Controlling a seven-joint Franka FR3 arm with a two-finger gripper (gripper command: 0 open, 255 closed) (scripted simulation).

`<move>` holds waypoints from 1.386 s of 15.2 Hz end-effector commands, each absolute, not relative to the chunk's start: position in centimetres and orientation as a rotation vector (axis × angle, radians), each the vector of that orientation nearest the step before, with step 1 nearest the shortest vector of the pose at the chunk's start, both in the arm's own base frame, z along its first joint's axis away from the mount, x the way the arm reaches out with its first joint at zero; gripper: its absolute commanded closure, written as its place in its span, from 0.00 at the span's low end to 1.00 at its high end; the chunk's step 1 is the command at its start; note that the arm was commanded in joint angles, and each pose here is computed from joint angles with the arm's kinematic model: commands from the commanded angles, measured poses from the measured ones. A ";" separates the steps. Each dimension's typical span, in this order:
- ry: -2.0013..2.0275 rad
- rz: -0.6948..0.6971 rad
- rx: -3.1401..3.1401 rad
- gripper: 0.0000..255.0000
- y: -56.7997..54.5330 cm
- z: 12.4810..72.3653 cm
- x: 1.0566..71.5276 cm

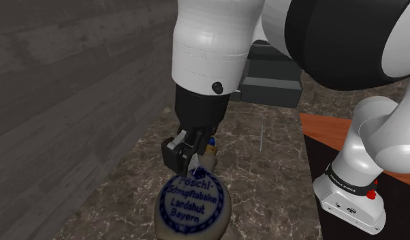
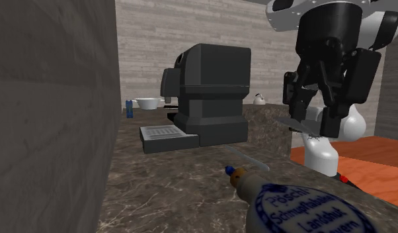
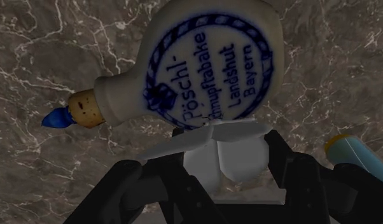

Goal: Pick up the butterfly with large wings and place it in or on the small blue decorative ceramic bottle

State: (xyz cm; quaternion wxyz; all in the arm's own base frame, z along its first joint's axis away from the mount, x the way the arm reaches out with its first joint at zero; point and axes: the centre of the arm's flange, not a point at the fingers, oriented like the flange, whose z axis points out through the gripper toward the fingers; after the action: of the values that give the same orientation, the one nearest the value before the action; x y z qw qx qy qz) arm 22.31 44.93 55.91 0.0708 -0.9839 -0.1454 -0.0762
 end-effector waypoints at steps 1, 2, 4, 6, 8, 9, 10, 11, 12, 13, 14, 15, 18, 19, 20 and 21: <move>-0.437 -0.230 -2.959 1.00 44.9 54.8 22.4; -0.437 -0.230 -2.959 1.00 44.9 54.3 22.4; -0.437 -0.230 -2.959 1.00 44.9 53.3 22.4; -0.437 -0.230 -2.959 1.00 44.9 53.3 22.4; -0.437 -0.230 -2.959 1.00 44.9 53.3 22.4; -0.437 -0.230 -2.959 1.00 44.9 53.3 22.4; -0.437 -0.230 -2.959 1.00 44.9 53.3 22.4; -0.437 -0.230 -2.959 1.00 44.9 53.3 22.4; -0.437 -0.230 -2.959 1.00 44.9 53.3 22.4; -0.437 -0.230 -2.959 0.00 44.9 53.3 22.4; -0.437 -0.230 -2.959 0.00 44.9 53.3 22.4; -0.437 -0.230 -2.959 0.00 44.9 53.3 22.4; -0.437 -0.230 -2.959 0.00 44.9 53.3 22.4; -0.437 -0.230 -2.959 0.00 44.7 54.6 22.2; -0.437 -0.230 -2.959 0.00 44.5 55.9 22.0; -0.437 -0.230 -2.959 0.00 44.3 57.2 21.9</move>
State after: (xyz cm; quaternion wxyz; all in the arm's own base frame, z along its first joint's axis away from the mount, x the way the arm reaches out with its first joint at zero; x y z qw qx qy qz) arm 21.84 44.55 56.12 0.0715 -0.9838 -0.1453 -0.0769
